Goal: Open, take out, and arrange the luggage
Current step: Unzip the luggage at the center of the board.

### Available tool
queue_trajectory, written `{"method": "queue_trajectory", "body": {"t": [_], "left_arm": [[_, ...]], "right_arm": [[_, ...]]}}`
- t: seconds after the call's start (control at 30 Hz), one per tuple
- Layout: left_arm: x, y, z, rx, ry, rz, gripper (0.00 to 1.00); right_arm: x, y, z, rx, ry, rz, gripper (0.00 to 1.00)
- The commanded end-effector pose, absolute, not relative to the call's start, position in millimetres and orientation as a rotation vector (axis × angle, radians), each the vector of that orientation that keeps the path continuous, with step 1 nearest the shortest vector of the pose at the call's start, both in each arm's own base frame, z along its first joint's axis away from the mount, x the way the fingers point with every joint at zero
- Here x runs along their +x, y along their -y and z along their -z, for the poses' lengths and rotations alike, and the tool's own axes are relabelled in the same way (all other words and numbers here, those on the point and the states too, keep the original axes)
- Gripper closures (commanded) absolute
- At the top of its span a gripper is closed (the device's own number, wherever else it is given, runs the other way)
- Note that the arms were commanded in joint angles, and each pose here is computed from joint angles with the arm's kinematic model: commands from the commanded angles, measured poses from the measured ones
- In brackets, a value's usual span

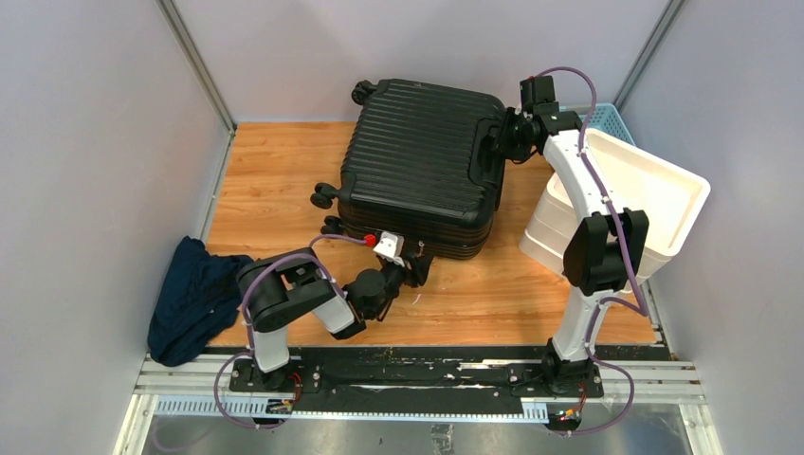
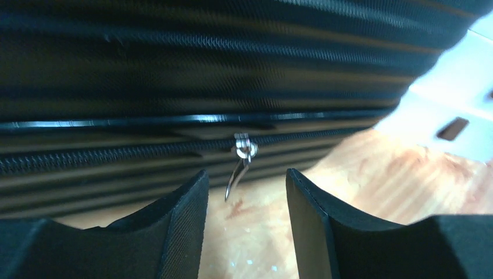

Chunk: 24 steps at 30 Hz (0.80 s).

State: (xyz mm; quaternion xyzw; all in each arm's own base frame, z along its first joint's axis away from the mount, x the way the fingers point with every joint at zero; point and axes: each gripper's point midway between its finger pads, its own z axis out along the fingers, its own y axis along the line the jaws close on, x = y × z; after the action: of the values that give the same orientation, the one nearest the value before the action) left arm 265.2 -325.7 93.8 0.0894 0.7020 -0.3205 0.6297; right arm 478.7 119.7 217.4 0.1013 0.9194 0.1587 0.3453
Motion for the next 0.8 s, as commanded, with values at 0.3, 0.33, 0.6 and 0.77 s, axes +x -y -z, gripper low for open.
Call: {"method": "queue_trajectory", "body": {"t": [0.3, 0.33, 0.6, 0.77], "left_arm": [[296.4, 326.0, -110.6, 0.102, -1.556, 0.547, 1.0], [295.2, 323.6, -109.4, 0.105, -1.557, 0.543, 1.0], [290.5, 285.8, -118.4, 0.103, -1.534, 0.418, 1.0], [290.1, 262.5, -118.1, 0.115, -1.55, 0.292, 1.0]], "right_arm": [[466.1, -165.2, -289.7, 0.153, -2.221, -0.72, 1.0], [465.9, -164.9, -290.1, 0.152, -2.22, -0.719, 1.0], [467.3, -153.1, -290.6, 0.17, -2.212, -0.687, 1.0], [467.7, -147.1, -292.0, 0.179, -2.205, -0.67, 1.0]]}}
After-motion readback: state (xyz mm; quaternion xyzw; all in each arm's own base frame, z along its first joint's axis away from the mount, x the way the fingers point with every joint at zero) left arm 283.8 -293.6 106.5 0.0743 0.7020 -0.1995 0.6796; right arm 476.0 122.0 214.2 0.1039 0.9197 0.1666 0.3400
